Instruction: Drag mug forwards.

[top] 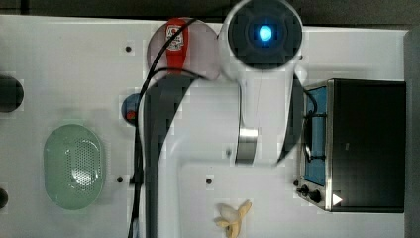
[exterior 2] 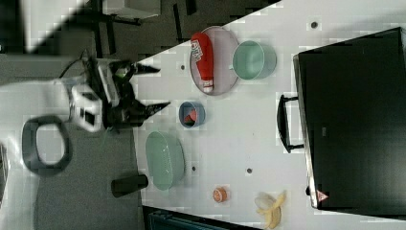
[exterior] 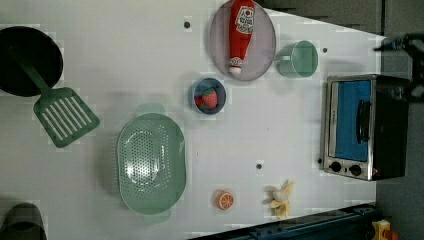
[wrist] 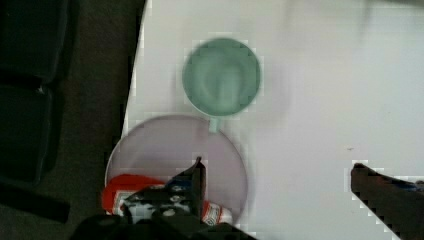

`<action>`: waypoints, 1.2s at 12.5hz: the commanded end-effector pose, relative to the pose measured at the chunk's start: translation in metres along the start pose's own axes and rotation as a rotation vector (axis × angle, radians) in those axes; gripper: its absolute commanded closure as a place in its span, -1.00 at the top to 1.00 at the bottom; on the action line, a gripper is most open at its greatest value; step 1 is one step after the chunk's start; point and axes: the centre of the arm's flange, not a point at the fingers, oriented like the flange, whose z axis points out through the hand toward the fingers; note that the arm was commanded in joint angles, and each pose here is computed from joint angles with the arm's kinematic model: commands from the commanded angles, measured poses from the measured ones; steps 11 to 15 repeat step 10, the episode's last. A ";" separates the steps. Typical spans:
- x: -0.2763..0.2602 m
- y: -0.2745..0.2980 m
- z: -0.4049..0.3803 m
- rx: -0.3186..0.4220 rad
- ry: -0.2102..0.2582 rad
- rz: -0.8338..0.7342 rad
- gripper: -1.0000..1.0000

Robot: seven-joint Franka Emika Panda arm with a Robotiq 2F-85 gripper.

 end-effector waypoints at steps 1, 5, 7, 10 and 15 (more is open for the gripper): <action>-0.010 0.040 0.032 -0.093 -0.015 -0.075 1.00; -0.020 0.097 -0.013 -0.075 -0.037 -0.342 1.00; -0.027 0.122 -0.035 -0.090 -0.055 -0.465 1.00; -0.031 0.148 -0.079 -0.061 -0.047 -0.473 1.00; -0.031 0.148 -0.079 -0.061 -0.047 -0.473 1.00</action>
